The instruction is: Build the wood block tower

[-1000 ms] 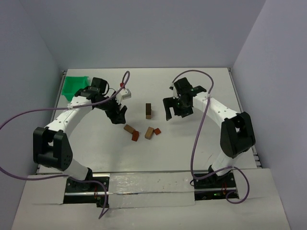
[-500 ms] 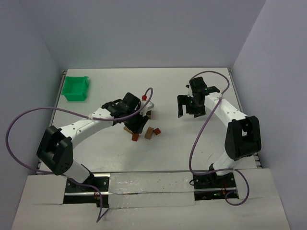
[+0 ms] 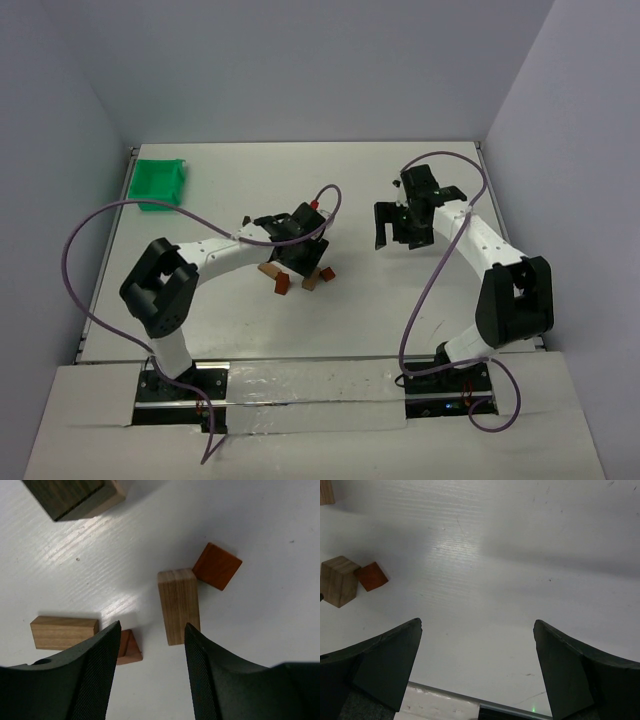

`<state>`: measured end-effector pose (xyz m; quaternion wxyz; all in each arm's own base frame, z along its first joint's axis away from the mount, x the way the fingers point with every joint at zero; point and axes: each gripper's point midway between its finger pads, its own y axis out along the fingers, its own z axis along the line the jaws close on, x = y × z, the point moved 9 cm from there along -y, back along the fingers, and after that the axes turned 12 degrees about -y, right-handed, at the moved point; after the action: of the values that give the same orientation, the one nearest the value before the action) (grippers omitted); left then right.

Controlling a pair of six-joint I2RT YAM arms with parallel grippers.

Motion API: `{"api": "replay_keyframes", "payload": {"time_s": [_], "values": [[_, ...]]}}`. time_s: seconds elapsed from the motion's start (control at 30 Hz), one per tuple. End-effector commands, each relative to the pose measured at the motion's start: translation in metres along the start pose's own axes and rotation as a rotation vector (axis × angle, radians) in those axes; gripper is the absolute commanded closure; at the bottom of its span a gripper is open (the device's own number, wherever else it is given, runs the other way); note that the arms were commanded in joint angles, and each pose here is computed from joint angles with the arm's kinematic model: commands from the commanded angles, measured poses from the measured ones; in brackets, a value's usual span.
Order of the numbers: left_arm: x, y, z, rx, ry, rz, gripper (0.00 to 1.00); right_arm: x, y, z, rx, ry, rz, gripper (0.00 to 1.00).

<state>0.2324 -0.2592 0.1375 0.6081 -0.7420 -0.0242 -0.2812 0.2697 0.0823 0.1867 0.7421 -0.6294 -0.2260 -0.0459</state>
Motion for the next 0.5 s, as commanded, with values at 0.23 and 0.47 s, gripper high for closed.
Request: {"api": "replay_keyframes", "payload": {"time_s": [0.23,0.47], "values": [[0.017,0.012,-0.028,-0.039,-0.024,-0.041,0.39,0.002,-0.015,-0.002,-0.022,0.014,-0.065,0.00],[0.007,0.024,-0.029,-0.041,-0.027,0.006,0.45,0.002,-0.016,-0.004,-0.036,0.019,-0.069,0.00]]}}
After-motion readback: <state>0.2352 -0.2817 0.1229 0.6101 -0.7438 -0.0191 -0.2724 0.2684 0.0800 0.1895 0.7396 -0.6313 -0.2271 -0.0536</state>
